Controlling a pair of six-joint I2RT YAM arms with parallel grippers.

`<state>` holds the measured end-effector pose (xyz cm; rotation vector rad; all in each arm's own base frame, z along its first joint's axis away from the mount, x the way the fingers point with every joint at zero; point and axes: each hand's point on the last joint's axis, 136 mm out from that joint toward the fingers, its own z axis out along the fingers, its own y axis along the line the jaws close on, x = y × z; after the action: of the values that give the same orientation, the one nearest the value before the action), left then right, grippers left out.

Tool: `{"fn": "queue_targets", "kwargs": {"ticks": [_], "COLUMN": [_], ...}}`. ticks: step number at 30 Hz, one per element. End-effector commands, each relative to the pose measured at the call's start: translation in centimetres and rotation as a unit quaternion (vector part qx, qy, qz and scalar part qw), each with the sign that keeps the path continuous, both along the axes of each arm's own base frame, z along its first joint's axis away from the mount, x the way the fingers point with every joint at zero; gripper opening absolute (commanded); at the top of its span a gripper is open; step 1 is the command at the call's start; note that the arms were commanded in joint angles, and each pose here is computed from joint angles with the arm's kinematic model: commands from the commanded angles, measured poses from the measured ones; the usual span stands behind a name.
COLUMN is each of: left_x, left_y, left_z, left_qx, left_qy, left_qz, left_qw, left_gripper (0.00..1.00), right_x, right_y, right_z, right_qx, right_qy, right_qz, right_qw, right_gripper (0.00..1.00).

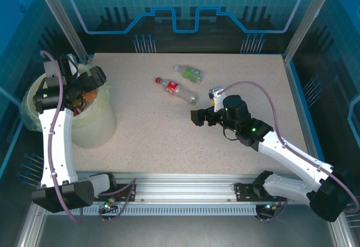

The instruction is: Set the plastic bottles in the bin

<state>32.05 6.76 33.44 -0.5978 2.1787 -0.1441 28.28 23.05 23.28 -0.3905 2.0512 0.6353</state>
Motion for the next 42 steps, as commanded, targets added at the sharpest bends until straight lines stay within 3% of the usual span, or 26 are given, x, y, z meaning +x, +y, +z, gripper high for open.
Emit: {"fn": "queue_targets", "kwargs": {"ticks": [1,9,15,20,28,42], "left_x": [0.1,0.4,1.4,3.6,8.6,14.0], "left_y": [-1.2,-4.9,-10.9,-15.0,-20.1,-22.1], "left_z": [1.8,5.2,6.6,5.2,-1.9,-15.9], "left_qx": [-0.025,-0.101,-0.061,-0.084,-0.113,-0.147], "left_qy": [-0.033,-0.100,-0.128,-0.141,-0.089,0.083], "left_qz": [-0.026,-0.073,-0.129,-0.148,-0.111,0.017], "left_qw": [0.999,0.987,0.981,0.975,0.983,0.985], "left_gripper": [0.99,0.99,0.99,0.99,0.99,0.99], "right_x": [0.0,-0.2,-0.2,-0.3,-0.9,-2.1], "right_y": [0.3,-0.1,-0.1,0.0,-0.5,-3.2], "right_z": [1.7,1.3,1.3,1.3,1.4,1.8], "right_qx": [0.008,0.004,0.010,0.012,0.013,0.011], "right_qy": [-0.020,-0.017,-0.018,-0.016,-0.017,-0.028], "right_qz": [0.004,-0.001,-0.003,0.000,-0.005,-0.043], "right_qw": [1.000,1.000,1.000,1.000,1.000,0.999], "right_gripper": [1.00,1.00,1.00,1.00,1.00,1.00]}}
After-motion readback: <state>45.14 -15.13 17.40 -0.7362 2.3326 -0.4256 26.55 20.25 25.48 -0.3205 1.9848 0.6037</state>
